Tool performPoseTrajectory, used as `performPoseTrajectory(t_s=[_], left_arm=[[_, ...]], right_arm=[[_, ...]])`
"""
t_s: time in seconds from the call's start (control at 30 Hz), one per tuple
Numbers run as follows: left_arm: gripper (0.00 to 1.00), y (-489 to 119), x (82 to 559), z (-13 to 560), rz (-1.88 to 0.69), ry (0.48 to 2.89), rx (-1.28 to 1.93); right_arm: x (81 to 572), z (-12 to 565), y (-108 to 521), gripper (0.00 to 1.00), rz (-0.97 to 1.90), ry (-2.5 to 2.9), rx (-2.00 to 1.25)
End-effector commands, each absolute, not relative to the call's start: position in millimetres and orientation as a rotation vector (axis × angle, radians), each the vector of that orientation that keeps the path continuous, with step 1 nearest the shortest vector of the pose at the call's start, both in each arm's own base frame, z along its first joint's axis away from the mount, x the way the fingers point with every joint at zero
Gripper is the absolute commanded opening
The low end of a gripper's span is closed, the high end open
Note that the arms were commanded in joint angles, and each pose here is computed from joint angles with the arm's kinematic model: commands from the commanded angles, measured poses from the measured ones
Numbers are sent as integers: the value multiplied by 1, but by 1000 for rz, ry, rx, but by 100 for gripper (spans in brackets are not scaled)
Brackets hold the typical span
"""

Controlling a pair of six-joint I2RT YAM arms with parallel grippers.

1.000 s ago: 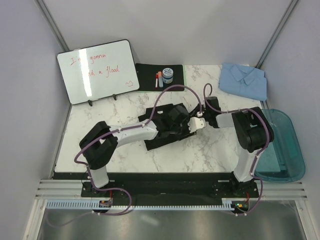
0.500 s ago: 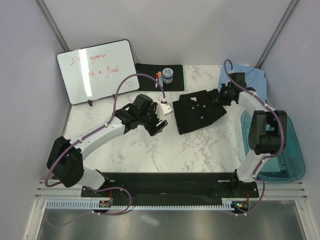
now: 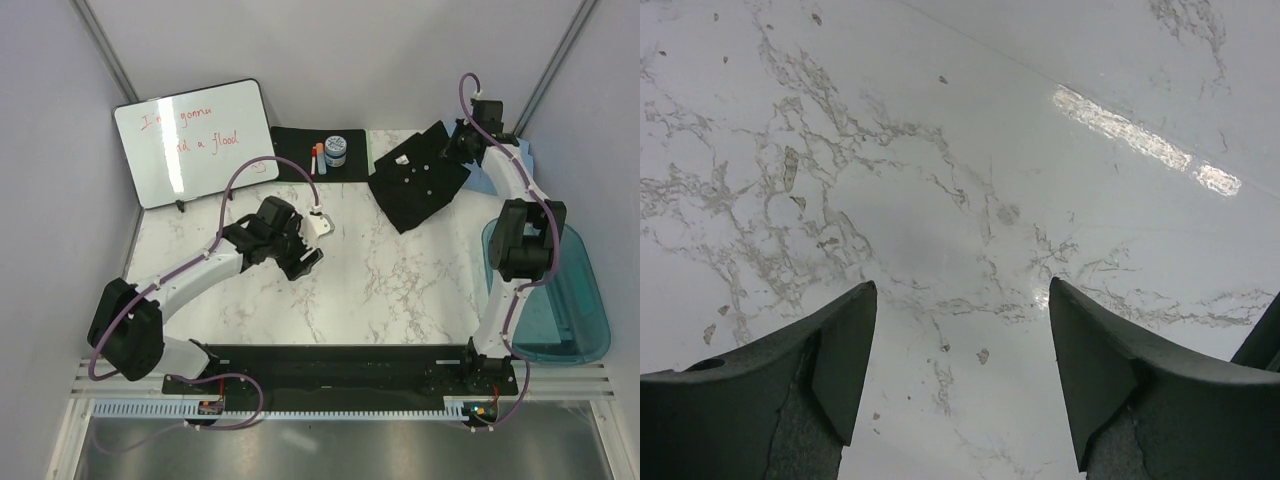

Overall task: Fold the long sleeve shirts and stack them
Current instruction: Neatly place the folded shirt to the corner

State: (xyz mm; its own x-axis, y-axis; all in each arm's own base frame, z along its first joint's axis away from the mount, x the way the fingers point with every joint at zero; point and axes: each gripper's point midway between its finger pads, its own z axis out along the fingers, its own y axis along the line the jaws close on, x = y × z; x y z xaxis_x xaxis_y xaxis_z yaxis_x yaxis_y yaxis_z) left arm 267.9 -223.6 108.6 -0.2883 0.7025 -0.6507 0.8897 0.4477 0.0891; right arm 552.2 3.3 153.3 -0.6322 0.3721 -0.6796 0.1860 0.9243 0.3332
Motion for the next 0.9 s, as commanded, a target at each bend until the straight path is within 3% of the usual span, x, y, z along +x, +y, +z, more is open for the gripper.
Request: performPoseTrajectory(t_s=[0.0,0.4,0.87], left_arm=[[77,-223,270,114,-396,2024,1338],[77,-214,271,103,-381,2068,1319],[77,-206,268,94,-360,2104,1318]], right_arm=[[599,173,-3,0,299,2140,412],[661,232,-18,0,407,1865,495],[662,274,-47,0,615,1674,734]])
